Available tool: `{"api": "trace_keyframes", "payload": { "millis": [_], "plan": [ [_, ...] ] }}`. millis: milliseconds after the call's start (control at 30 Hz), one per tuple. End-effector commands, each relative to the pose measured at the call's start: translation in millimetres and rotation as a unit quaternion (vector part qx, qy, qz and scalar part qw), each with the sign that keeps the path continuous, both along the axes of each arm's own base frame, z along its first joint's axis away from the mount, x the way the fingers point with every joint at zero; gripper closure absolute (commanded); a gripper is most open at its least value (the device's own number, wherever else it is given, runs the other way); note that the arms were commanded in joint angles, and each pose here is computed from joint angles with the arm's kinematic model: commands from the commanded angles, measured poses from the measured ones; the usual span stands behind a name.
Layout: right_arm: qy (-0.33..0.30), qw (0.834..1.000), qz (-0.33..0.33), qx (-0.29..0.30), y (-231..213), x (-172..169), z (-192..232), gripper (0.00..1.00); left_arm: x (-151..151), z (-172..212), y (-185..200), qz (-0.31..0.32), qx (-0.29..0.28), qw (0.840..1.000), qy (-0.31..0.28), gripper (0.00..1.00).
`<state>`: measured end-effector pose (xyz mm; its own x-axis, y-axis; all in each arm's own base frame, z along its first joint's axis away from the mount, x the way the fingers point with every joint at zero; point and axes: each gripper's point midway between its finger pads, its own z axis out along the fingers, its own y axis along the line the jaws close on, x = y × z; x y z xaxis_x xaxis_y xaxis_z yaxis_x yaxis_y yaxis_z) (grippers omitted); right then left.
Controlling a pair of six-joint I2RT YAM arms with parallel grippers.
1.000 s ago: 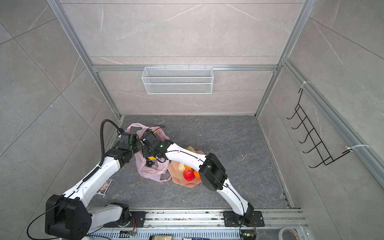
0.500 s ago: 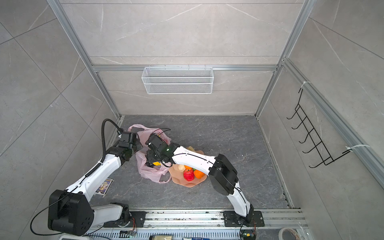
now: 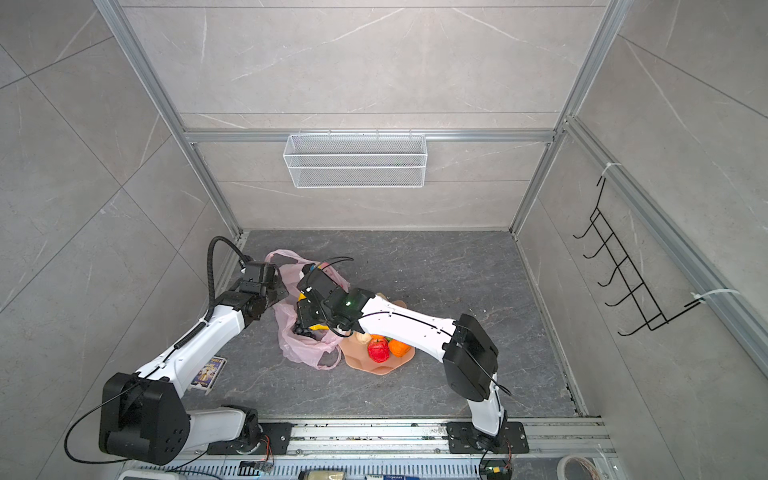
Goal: Take the fake fruits out of the plastic bag
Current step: 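Lift the banana out of the bag with the right gripper toward the bowl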
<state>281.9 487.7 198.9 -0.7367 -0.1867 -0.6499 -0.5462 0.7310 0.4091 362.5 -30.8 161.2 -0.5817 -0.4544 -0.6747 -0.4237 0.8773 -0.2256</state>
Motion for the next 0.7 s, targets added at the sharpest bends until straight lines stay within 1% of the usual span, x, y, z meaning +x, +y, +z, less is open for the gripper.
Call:
{"api": "trace_keyframes", "payload": {
  "millis": [0, 100, 233, 500, 667],
  "plan": [
    [-0.020, 1.000, -0.018, 0.008, 18, 23, -3, 0.78, 4, 27, -2, -0.006, -0.001, 0.999, -0.039, 1.00],
    [-0.025, 0.999, -0.020, 0.017, 28, 29, 5, 0.78, -1, 28, 15, 0.025, 0.027, 0.999, -0.029, 1.00],
    [-0.033, 0.999, -0.021, 0.026, 27, 30, 23, 0.78, -3, 20, 29, 0.051, 0.022, 0.998, -0.017, 1.00],
    [-0.035, 0.998, -0.013, 0.057, 12, 8, 54, 0.78, 5, 9, 32, 0.055, 0.034, 0.998, 0.002, 1.00],
    [-0.034, 0.998, -0.019, 0.055, -5, -4, 56, 0.78, 7, 7, 35, 0.055, 0.040, 0.998, 0.006, 1.00]
  ]
}}
